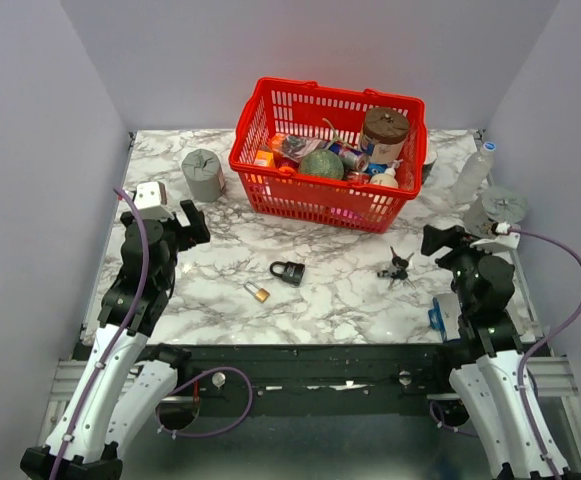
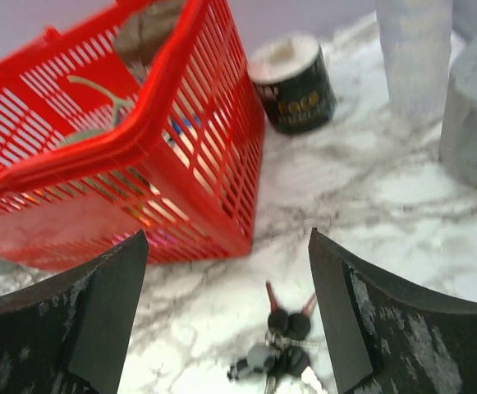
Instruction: Unlock with the key
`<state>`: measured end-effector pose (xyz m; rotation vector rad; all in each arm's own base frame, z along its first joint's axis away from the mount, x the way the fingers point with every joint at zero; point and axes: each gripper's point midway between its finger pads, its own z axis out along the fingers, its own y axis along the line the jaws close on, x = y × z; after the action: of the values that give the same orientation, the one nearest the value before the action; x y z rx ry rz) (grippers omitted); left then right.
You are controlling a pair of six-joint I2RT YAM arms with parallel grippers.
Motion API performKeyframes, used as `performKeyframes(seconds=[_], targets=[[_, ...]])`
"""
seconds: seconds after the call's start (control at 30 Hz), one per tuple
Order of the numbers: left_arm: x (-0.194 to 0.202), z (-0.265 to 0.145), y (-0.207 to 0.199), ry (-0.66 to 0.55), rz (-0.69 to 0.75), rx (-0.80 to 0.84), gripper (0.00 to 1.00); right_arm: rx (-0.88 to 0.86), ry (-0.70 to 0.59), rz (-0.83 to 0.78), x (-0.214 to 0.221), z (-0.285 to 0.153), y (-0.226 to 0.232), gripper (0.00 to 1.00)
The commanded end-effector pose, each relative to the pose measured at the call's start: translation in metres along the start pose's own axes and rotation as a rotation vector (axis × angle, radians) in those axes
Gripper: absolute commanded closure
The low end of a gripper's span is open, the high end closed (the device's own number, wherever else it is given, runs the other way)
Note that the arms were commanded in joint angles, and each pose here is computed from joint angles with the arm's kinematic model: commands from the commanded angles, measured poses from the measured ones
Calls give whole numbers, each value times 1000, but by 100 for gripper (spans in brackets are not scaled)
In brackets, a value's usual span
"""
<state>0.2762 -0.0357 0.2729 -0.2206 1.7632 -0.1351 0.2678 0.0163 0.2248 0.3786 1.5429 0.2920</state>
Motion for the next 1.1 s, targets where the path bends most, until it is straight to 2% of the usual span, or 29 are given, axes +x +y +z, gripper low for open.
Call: performKeyframes(seconds=[0.0, 0.1, 0.17, 0.27, 0.53, 0.73, 1.07], targets=[[8, 0, -5, 40, 2, 30, 1, 135, 364, -10, 53, -16, -18, 13], [13, 3, -8, 67, 4, 33, 1, 120, 559, -16, 85, -17, -14, 18], [17, 5, -8, 85, 6, 34, 1, 94, 629, -7, 92, -15, -7, 24], [17, 5, -9, 87, 7, 38, 1, 104, 730, 21, 116, -16, -9, 28], [14, 1, -14, 79, -9, 64, 1, 64, 784, 141, 149, -11, -1, 30], [15, 1, -18, 84, -23, 81, 1, 86, 891, 169, 174, -6, -3, 32], [18, 2, -19, 95, -21, 84, 1, 129, 903, 190, 185, 5, -9, 35]])
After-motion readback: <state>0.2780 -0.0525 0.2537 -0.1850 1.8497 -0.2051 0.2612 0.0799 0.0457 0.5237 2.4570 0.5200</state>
